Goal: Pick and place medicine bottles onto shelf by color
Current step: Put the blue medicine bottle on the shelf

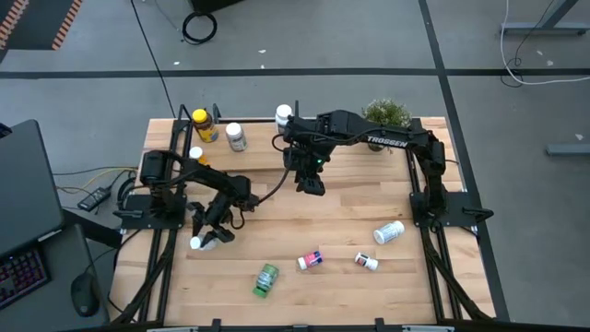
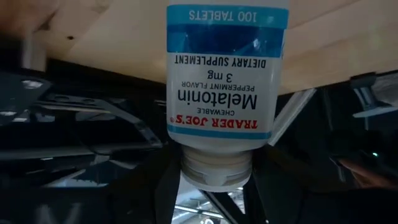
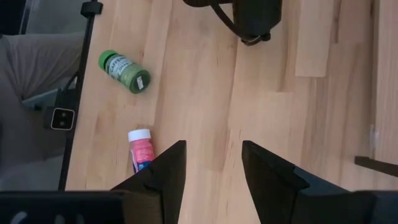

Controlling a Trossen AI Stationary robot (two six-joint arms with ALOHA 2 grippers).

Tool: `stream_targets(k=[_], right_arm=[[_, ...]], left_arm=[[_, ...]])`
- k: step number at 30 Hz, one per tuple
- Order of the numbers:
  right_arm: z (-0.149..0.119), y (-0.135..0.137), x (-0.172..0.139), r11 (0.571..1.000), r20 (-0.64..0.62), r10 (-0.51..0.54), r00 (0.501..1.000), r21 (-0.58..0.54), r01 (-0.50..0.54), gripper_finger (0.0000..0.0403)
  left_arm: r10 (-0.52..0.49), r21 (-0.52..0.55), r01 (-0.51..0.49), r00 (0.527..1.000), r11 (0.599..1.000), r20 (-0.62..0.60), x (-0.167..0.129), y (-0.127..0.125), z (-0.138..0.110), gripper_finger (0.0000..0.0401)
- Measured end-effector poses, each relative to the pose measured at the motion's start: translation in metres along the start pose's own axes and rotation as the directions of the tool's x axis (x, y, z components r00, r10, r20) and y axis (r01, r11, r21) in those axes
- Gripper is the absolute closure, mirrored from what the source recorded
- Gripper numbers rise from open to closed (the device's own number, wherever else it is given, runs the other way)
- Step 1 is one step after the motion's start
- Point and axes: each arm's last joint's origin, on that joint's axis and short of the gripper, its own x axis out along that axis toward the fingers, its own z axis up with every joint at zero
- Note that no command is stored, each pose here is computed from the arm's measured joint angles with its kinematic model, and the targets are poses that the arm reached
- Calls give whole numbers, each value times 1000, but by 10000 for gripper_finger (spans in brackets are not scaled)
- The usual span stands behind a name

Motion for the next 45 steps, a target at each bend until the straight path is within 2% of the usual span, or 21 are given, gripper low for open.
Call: stream_targets(k=[5,16,21,24,27,29,32,35,37,40,41,43,45], right_arm=[[0,0,0,1000,1,0,1000,0,0,238],[0,0,0,1000,0,0,1000,3,0,238],[-1,0,0,1000,-12,2,1000,9,-2,238],[-5,1,0,1000,-46,6,999,19,-5,238],[-9,1,0,1000,-87,6,996,28,-3,238],[-11,0,-2,999,-108,-21,994,25,24,238],[-12,-2,-4,999,-106,-49,993,13,50,238],[-12,-2,-7,999,-97,-42,994,-1,42,238],[-11,-1,-7,999,-95,-40,995,-21,39,238],[-11,1,-5,997,-93,-38,995,-73,31,238],[-10,2,-5,996,-87,-37,995,-87,30,238],[-8,3,-4,994,-74,-36,997,-104,28,238],[-7,3,-4,993,-65,-37,997,-112,29,238]], left_arm=[[7,14,-7,999,1000,47,-4,-4,3,194],[114,78,-135,967,988,228,-34,-24,1,133],[169,82,-194,955,977,245,-49,-32,-9,125],[246,51,-274,918,960,312,-59,-35,-24,128],[268,-1,-306,832,952,485,-66,-39,-50,136],[210,-22,-252,749,967,629,-70,-42,-69,141],[64,29,-137,624,990,779,-72,-47,-103,150],[-66,80,-10,476,997,877,-74,-51,-133,157],[-114,100,58,357,993,927,-73,-52,-150,162],[-133,102,184,165,978,977,-69,-53,-171,169],[-125,96,230,113,968,986,-66,-54,-176,171],[-112,89,324,53,942,992,-58,-58,-182,174],[-90,59,377,67,924,994,-46,-60,-185,178]])
